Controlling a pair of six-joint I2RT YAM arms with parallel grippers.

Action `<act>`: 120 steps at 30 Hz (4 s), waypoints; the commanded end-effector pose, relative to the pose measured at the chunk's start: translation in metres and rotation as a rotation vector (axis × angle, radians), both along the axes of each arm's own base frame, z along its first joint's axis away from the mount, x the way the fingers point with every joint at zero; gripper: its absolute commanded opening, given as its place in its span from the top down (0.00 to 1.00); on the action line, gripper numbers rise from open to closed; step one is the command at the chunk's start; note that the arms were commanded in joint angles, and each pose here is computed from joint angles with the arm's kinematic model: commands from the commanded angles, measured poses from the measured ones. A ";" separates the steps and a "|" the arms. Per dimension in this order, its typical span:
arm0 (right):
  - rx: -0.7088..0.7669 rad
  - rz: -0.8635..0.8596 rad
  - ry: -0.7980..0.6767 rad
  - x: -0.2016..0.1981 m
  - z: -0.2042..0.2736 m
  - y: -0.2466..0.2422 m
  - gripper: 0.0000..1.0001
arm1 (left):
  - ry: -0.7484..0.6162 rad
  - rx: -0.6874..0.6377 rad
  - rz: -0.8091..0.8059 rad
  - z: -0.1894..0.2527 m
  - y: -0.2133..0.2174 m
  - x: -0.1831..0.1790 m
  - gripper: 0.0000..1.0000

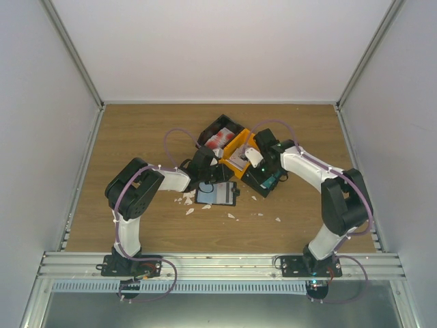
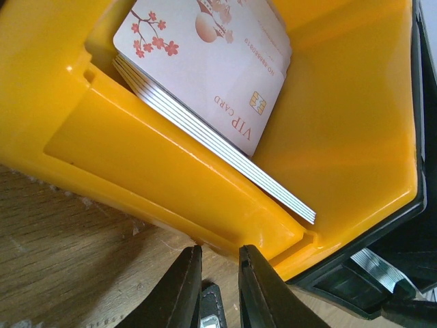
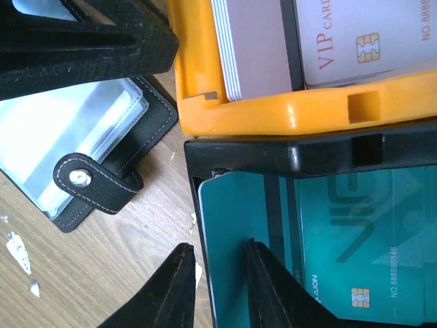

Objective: Put the credit cards into the card holder
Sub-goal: Pick up the credit card from the storage box, then insert the credit card into the card holder.

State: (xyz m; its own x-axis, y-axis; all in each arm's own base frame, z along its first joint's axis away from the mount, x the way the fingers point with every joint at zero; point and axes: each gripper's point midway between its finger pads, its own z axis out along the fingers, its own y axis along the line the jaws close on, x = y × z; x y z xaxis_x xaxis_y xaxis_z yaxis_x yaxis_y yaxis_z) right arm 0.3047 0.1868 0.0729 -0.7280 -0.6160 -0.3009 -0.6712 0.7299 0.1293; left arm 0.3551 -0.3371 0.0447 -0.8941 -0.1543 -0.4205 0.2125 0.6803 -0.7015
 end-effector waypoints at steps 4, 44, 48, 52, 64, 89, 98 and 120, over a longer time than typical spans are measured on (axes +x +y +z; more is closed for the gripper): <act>0.014 0.001 -0.010 -0.001 0.006 0.002 0.83 | -0.052 -0.001 0.007 0.009 -0.005 0.009 0.82; 0.744 -0.289 -0.337 -0.002 0.169 0.044 1.00 | -0.286 -0.139 -0.047 0.137 0.050 -0.064 0.33; 0.856 -0.386 -0.203 -0.016 0.146 0.057 1.00 | -0.217 -0.049 0.043 0.109 0.077 -0.065 0.36; 0.924 -0.492 -0.085 -0.025 0.118 0.070 0.99 | -0.133 0.019 0.090 0.075 0.103 -0.074 0.45; 0.887 -0.665 0.059 -0.031 0.038 0.095 1.00 | -0.027 0.115 0.101 0.021 0.132 -0.085 0.64; 0.843 -0.769 0.157 -0.019 -0.016 0.104 1.00 | 0.111 0.198 0.065 -0.018 0.136 -0.081 0.74; 0.818 -0.780 0.201 -0.021 -0.030 0.109 1.00 | 0.114 0.200 0.034 -0.021 0.133 -0.084 0.79; 0.776 -0.692 0.227 -0.023 -0.037 0.141 0.91 | 0.132 0.176 -0.007 -0.024 0.126 -0.087 0.84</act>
